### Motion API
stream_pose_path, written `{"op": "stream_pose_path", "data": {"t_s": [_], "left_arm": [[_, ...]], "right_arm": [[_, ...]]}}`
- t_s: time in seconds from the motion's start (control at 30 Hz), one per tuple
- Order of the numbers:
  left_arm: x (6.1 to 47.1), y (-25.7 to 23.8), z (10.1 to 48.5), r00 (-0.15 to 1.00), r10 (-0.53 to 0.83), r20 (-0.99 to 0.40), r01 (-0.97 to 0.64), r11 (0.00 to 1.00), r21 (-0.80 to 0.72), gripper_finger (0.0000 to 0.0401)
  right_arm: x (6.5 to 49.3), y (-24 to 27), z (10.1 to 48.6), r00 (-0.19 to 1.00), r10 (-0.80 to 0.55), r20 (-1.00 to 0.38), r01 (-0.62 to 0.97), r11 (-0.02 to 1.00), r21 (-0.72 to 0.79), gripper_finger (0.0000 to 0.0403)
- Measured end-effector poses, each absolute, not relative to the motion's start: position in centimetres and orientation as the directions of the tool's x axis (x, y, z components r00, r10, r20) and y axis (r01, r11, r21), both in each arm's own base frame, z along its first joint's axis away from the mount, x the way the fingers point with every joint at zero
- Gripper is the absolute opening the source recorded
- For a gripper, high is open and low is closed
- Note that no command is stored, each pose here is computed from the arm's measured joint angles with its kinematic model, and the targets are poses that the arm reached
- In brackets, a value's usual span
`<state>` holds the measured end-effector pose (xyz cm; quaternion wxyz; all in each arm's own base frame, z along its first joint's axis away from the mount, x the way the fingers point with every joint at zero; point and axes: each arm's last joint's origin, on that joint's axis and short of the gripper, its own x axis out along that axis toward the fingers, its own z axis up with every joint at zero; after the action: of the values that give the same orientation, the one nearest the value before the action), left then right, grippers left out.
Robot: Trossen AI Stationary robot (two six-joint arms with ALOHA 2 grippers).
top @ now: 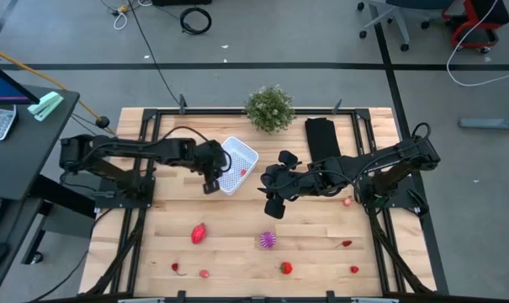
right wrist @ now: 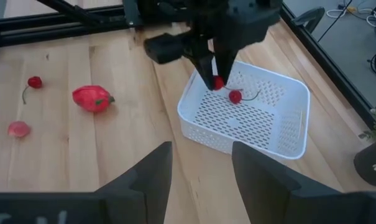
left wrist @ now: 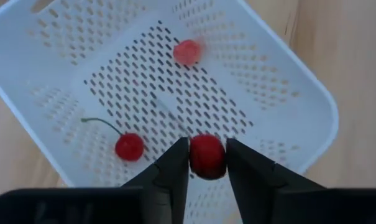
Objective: Pick and placing Produce into tupperware
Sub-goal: Put the red cherry into the white basket, then put the pink dragon fruit into the white basket
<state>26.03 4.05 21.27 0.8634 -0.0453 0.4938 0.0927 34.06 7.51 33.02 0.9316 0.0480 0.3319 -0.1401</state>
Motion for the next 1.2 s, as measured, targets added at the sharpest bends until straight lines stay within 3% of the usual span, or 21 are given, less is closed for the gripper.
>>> {"op": "stream_pose_path", "data": {"t_s": [0.4,0.7,1.2], "left_arm": [[26.4,4.0,23.0,0.463,0.108,-0.880,-0.217,0.976,0.005,0.0191],[26.3,0.0,28.4,0.386,-0.018,-0.922,-0.235,0.965,-0.117,0.0167],[23.7,-10.2,28.4,0.321,-0.120,-0.940,-0.345,0.909,-0.233,0.0158]], "right_arm": [[34.1,7.5,33.0,0.742,-0.229,-0.630,0.292,0.956,-0.004,0.0176],[34.1,7.5,33.0,0.741,-0.229,-0.631,0.277,0.961,-0.024,0.0176],[34.1,7.5,33.0,0.742,-0.229,-0.630,0.257,0.965,-0.049,0.0176]]}}
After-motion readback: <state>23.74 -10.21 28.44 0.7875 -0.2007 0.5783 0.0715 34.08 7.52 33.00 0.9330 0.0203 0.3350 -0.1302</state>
